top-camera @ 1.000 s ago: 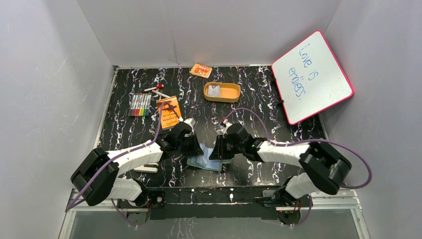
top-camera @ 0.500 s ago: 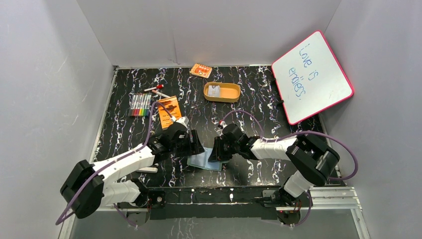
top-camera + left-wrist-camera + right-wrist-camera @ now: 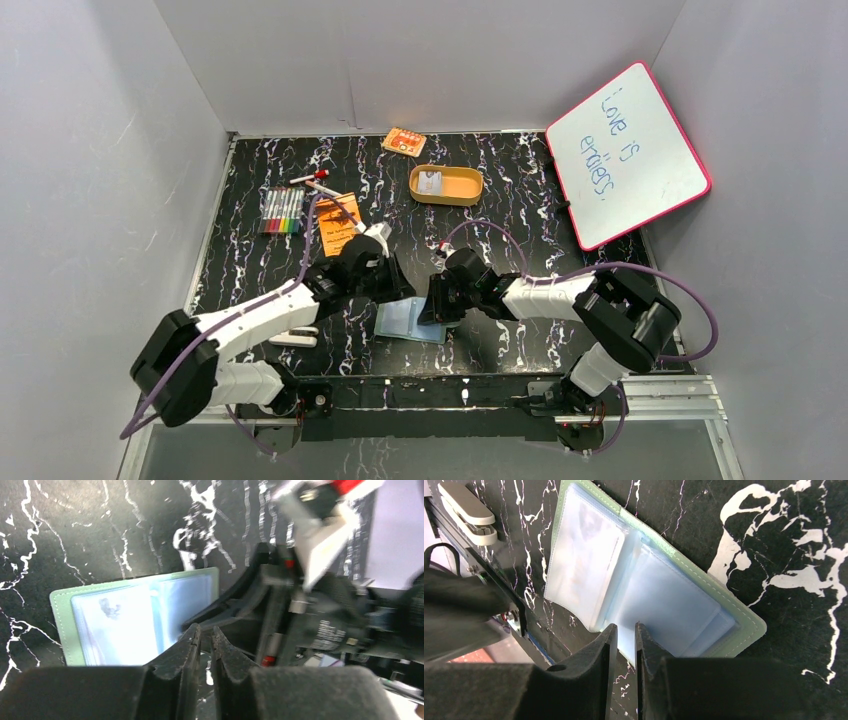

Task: Put the credit cards into the card holder
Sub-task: Turn over the card slot in the card holder.

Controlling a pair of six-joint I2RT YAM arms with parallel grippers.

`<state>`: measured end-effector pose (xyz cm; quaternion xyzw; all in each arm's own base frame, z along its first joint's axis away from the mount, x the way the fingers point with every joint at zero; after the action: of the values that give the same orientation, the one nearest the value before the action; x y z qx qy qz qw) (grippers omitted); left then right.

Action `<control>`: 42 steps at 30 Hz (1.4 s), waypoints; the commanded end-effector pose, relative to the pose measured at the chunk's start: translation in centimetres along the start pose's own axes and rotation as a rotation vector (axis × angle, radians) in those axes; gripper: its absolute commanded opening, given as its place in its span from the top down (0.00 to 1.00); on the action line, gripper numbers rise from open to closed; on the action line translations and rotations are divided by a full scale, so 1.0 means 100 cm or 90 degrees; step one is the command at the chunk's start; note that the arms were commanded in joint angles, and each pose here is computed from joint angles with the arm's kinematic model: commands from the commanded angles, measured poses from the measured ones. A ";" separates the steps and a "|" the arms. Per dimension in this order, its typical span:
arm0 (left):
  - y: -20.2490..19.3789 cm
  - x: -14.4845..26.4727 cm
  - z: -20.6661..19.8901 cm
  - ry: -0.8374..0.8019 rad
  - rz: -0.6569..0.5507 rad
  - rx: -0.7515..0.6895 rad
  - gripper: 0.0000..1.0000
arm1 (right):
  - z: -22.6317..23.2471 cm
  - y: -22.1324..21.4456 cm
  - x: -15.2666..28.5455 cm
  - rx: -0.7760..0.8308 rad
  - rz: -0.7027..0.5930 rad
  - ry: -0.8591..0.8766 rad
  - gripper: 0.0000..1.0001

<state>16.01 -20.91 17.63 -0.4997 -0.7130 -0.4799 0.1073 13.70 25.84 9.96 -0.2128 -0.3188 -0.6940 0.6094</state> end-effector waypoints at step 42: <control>-0.068 -0.020 0.059 0.134 0.070 0.073 1.00 | -0.002 0.035 -0.002 0.053 -0.080 -0.123 0.46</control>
<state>13.83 -18.67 9.85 -0.4910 -0.7066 -0.4650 0.2084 16.61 25.92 10.87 -0.2225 -0.3804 -0.7147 0.5431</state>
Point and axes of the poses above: each gripper's point midway between its finger pads, its own x axis back along the fingers, its own z axis along the line the jaws close on, y = z × x, the point moved 10 cm from there along x, back along the fingers, and after that the axes turned 11 degrees about -x, right-handed, at the moved point
